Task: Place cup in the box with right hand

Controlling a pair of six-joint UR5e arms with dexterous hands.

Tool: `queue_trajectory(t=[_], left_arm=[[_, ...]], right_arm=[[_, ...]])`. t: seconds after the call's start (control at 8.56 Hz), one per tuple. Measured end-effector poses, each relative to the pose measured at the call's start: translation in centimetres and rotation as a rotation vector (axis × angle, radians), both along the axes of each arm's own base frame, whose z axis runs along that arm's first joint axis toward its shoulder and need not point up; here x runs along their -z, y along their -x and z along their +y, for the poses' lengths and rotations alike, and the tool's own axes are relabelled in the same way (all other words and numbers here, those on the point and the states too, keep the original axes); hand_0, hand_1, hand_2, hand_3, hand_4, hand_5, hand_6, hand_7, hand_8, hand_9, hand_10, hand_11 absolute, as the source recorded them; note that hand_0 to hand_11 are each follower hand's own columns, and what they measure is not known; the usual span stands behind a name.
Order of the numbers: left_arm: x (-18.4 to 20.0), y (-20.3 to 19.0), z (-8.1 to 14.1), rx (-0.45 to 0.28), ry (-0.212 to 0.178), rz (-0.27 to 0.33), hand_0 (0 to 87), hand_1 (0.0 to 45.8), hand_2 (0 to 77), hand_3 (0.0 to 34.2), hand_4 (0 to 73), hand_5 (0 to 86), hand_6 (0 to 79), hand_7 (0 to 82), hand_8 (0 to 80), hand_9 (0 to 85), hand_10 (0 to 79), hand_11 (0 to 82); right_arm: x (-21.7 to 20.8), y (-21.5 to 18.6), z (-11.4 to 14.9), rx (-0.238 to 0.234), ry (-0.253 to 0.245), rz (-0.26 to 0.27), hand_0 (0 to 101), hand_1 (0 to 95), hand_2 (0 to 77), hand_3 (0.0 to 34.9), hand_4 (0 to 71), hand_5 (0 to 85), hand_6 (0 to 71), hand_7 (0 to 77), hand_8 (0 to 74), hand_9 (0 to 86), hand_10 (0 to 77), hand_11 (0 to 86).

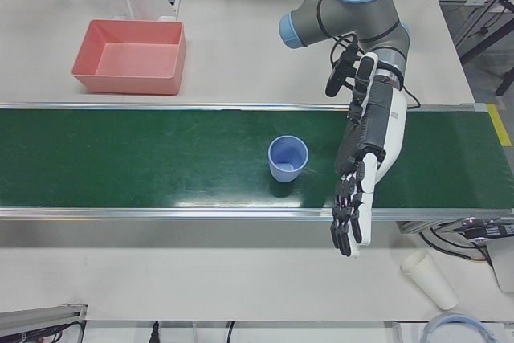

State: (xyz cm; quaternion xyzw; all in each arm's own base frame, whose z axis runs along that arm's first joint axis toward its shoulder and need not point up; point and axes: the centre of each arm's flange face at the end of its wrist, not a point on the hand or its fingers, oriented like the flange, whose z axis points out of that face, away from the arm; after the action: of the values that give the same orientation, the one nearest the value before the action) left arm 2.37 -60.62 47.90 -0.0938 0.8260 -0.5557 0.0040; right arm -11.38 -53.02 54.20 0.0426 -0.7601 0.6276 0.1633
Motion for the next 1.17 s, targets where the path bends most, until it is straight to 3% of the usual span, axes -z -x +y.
queue_trajectory(t=[0.12,0.23,0.47,0.94,1.05,1.17], left_arm=[[-0.01,0.00,0.01,0.000,0.000,0.000,0.0,0.5,0.0,0.0,1.1,0.0,0.0,0.0,0.0,0.0,0.0,0.0],[-0.02,-0.01,0.00,0.000,0.000,0.000,0.0,0.5,0.0,0.0,1.1,0.0,0.0,0.0,0.0,0.0,0.0,0.0],[-0.06,-0.01,0.00,0.000,0.001,0.000,0.0,0.5,0.0,0.0,1.1,0.5,0.0,0.0,0.0,0.0,0.0,0.0],[-0.06,-0.01,0.00,0.000,0.001,0.000,0.0,0.5,0.0,0.0,1.1,0.5,0.0,0.0,0.0,0.0,0.0,0.0],[-0.07,0.00,0.00,0.000,0.001,0.000,0.0,0.5,0.0,0.0,1.1,0.0,0.0,0.0,0.0,0.0,0.0,0.0],[-0.07,0.00,0.00,0.000,0.001,0.000,0.0,0.5,0.0,0.0,1.1,0.0,0.0,0.0,0.0,0.0,0.0,0.0]], right_arm=[[-0.02,-0.08,0.03,-0.001,0.001,-0.003,56,16.9,1.1,7.8,7.1,4.9,0.5,1.1,0.5,0.5,0.0,0.5],[-0.07,-0.14,0.06,-0.001,0.002,-0.004,56,17.5,6.0,7.9,7.1,4.9,0.5,1.6,0.5,0.5,0.0,0.5],[-0.18,-0.26,0.10,-0.002,0.004,-0.005,56,14.7,1.6,7.8,6.0,4.9,0.5,1.6,0.5,0.5,0.0,0.5],[-0.61,0.05,0.14,0.004,0.011,0.002,56,16.9,1.1,9.2,6.5,4.9,0.5,1.1,0.5,0.5,0.0,0.5],[-0.68,0.18,0.12,0.006,0.013,0.003,56,15.8,2.2,9.3,6.5,4.9,0.5,1.6,0.5,0.5,0.0,0.5],[-0.68,0.33,0.06,0.007,0.013,0.005,55,20.7,8.7,9.2,5.4,4.9,0.5,1.6,0.5,0.5,0.0,0.5]])
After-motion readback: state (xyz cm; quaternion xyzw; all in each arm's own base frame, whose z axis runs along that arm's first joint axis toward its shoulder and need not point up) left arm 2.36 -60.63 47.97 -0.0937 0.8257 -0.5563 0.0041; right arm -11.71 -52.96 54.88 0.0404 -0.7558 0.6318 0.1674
